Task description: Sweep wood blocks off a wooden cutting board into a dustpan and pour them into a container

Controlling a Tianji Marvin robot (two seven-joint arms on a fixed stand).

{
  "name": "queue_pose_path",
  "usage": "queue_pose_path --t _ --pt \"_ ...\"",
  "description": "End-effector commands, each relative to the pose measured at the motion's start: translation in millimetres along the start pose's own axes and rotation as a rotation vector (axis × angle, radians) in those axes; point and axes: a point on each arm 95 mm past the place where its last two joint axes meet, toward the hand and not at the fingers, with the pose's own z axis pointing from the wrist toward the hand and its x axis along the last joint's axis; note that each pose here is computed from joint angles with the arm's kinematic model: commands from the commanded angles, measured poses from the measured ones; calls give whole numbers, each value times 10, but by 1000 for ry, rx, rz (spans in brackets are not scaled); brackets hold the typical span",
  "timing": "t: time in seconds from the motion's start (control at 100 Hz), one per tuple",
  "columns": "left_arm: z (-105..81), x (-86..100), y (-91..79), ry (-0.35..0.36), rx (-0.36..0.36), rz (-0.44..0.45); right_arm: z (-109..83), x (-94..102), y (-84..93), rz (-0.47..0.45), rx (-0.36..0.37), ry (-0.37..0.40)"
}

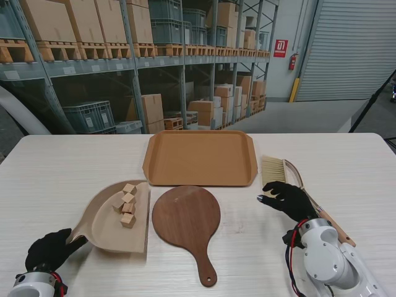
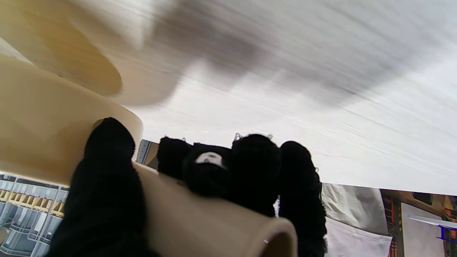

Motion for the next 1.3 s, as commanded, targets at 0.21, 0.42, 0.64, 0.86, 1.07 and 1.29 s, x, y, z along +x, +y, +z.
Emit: queue_pose_path --t 0.21,0.42,0.64,0.86,1.07,1.29 --pt "379 152 -209 57 15 -9 -9 -7 -62 1 30 0" --pt "686 275 -270 91 15 -1 -9 -6 -79 4 35 -2" --pt "1003 433 -337 122 14 10 -4 -6 -86 7 38 1" --pt "1313 587 -416 151 30 33 -4 -12 -93 8 37 -3" --pt "1541 724 -476 172 11 70 -1 -11 -103 14 37 -6" --pt "1783 850 -509 180 -37 103 8 7 -140 21 54 -3"
